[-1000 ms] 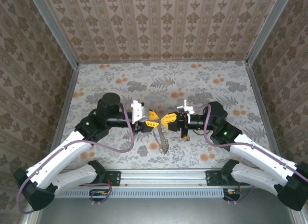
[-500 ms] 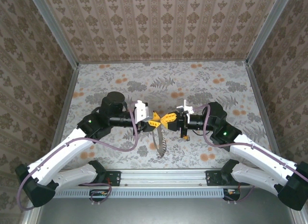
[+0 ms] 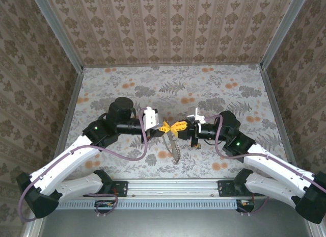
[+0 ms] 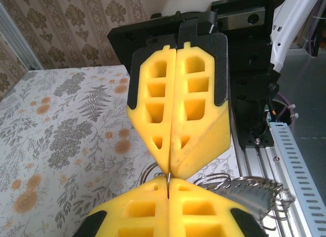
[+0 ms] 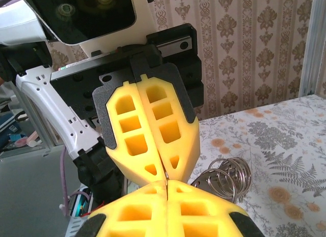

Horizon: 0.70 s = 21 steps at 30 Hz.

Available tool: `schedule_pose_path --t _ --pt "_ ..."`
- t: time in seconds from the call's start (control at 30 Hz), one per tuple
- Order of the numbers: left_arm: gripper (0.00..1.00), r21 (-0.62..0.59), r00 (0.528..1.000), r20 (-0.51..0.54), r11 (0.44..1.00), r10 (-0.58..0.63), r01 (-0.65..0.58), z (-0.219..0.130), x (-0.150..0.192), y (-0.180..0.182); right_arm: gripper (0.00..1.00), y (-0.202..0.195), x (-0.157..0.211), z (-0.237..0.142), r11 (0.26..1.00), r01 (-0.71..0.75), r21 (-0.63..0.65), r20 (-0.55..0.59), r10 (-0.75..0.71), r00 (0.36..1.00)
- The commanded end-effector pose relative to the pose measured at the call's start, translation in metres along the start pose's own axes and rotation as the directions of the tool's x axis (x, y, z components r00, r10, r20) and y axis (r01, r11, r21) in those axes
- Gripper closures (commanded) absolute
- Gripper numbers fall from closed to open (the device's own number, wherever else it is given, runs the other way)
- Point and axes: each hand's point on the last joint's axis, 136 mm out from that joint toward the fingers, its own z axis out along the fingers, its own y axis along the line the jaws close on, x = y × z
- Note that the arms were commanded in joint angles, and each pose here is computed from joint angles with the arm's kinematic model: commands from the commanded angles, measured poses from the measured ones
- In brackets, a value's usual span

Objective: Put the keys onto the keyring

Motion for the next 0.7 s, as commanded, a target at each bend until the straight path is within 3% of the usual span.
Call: schedule_pose_path --t 0.0,0.1,0.37,0.53,0.67 --pt "1.0 0.0 1.0 -0.013 1.0 0.007 -0.007 0.0 0.005 -0.002 0.91 0.004 -0.018 -0.006 0.996 0.089 0.029 0.079 -0.091 0.993" --pt "1.0 -0.047 0.999 -0.042 0.999 0.0 -0.002 0.001 0.011 0.007 0.74 -0.001 -0.012 -0.008 0.995 0.076 0.059 0.064 -0.08 0.995" --pt "1.0 -0.067 0.998 -0.055 0.998 -0.012 0.009 0.0 0.019 0.012 0.52 -0.016 0.006 -0.025 0.981 -0.004 0.193 0.019 0.001 1.0" --pt "1.0 -0.065 0.999 -0.05 0.998 -0.005 0.001 -0.003 0.02 0.008 0.3 -0.047 0.021 -0.054 0.91 -0.136 0.392 0.034 0.134 0.99" --pt "1.0 -0.07 0.999 -0.045 0.998 0.006 -0.009 -0.005 0.02 0.005 0.26 -0.065 0.05 -0.071 0.83 -0.206 0.518 -0.024 0.255 0.967"
